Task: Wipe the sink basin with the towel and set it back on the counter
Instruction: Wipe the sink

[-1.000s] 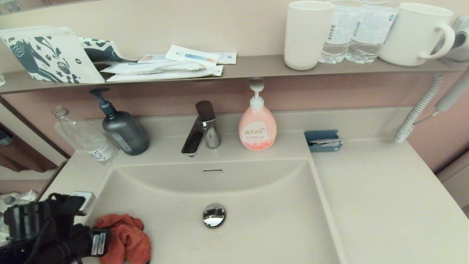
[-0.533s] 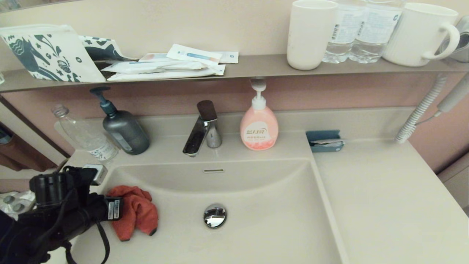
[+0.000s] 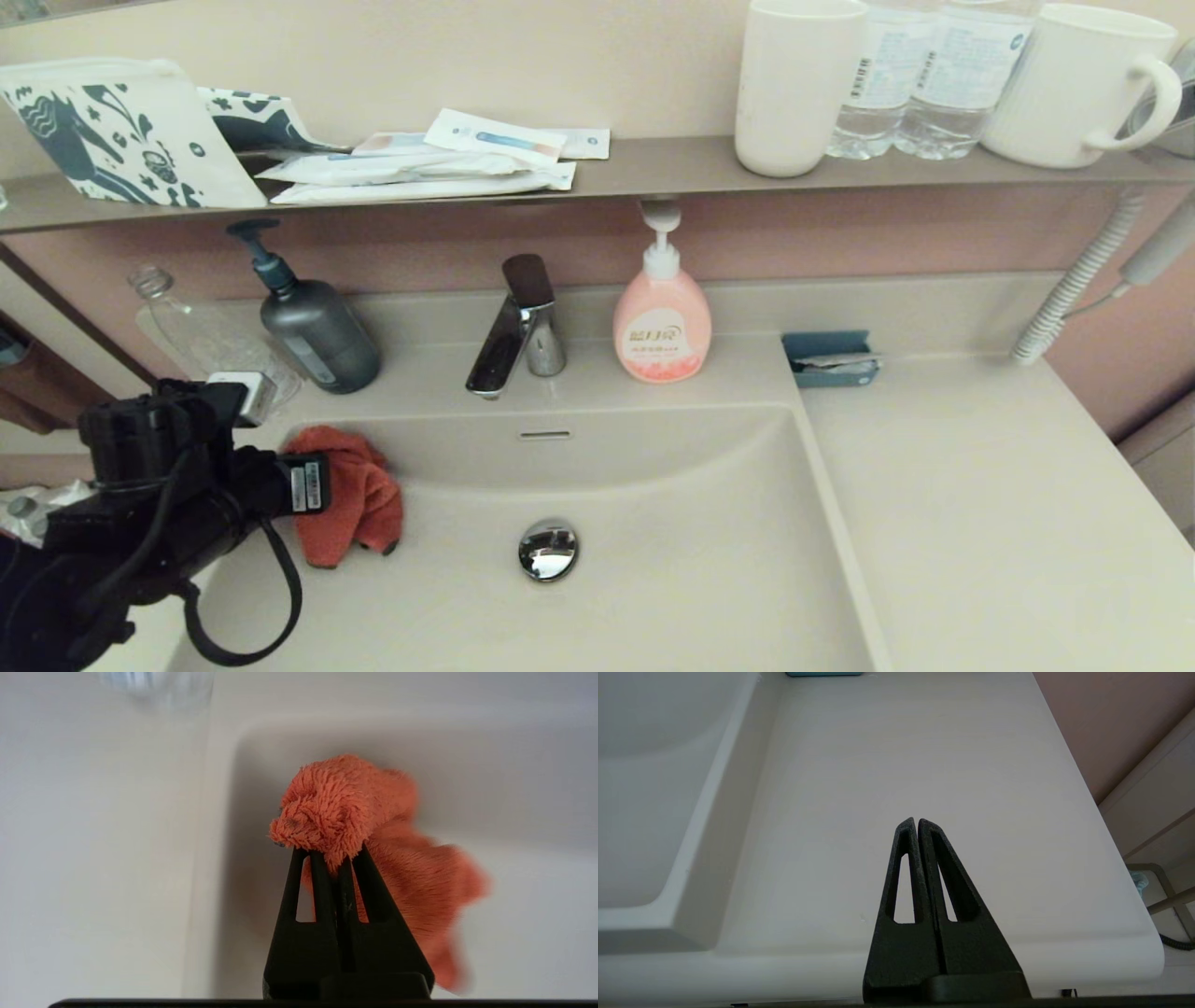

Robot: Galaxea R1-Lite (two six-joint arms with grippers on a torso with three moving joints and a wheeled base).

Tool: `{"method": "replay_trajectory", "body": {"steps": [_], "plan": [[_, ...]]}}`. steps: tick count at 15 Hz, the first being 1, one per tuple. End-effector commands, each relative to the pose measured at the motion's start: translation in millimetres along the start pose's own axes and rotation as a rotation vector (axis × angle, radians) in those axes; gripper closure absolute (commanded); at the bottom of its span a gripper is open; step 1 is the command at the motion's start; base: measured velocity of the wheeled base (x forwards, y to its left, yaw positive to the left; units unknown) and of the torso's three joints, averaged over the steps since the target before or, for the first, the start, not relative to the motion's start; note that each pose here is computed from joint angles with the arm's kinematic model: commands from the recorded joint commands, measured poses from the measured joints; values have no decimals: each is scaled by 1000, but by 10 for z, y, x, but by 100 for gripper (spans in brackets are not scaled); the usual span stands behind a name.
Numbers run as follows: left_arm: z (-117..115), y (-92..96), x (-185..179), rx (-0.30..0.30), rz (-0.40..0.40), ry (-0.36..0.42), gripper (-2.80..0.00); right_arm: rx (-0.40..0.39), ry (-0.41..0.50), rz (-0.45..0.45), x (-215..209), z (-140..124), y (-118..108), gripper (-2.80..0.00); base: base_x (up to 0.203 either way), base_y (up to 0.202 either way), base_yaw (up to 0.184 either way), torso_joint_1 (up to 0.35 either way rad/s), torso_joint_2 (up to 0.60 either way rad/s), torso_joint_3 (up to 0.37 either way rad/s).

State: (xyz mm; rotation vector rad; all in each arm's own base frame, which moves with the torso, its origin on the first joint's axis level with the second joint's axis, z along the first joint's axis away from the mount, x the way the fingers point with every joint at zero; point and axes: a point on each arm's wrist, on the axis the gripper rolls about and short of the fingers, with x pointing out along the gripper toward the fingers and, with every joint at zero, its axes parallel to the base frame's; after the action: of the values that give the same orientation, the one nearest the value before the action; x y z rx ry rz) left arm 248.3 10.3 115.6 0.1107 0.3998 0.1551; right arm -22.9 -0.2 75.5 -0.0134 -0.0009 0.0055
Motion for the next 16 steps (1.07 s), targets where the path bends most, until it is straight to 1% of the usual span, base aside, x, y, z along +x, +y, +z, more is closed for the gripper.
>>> {"method": "replay_trajectory", "body": {"steps": [1, 2, 3, 5, 7, 9, 11, 12, 14, 16], "plan": [[235, -38, -137, -22, -12, -106, 0, 0, 1, 1, 0, 1, 0, 0, 0, 0, 0, 0, 0, 0], [341, -61, -148, -47, -11, -134, 0, 0, 1, 1, 1, 0, 0, 0, 0, 0, 0, 0, 0, 0], [418, -79, -153, -70, -6, -140, 0, 0, 1, 1, 1, 0, 0, 0, 0, 0, 0, 0, 0, 0], [508, -200, -203, -139, -26, -143, 0, 0, 1, 1, 1, 0, 0, 0, 0, 0, 0, 0, 0, 0], [487, -325, -215, -179, -36, -128, 0, 0, 1, 1, 1, 0, 0, 0, 0, 0, 0, 0, 0, 0], [491, -419, -233, -245, -58, -128, 0, 0, 1, 1, 1, 0, 0, 0, 0, 0, 0, 0, 0, 0], [459, -492, -228, -280, -81, -113, 0, 0, -1, 1, 0, 4, 0, 0, 0, 0, 0, 0, 0, 0], [452, -508, -218, -311, -90, -107, 0, 0, 1, 1, 1, 0, 0, 0, 0, 0, 0, 0, 0, 0], [409, -591, -194, -368, -135, -82, 0, 0, 1, 1, 1, 0, 0, 0, 0, 0, 0, 0, 0, 0], [403, -654, -156, -389, -160, -108, 0, 0, 1, 1, 1, 0, 0, 0, 0, 0, 0, 0, 0, 0]]}}
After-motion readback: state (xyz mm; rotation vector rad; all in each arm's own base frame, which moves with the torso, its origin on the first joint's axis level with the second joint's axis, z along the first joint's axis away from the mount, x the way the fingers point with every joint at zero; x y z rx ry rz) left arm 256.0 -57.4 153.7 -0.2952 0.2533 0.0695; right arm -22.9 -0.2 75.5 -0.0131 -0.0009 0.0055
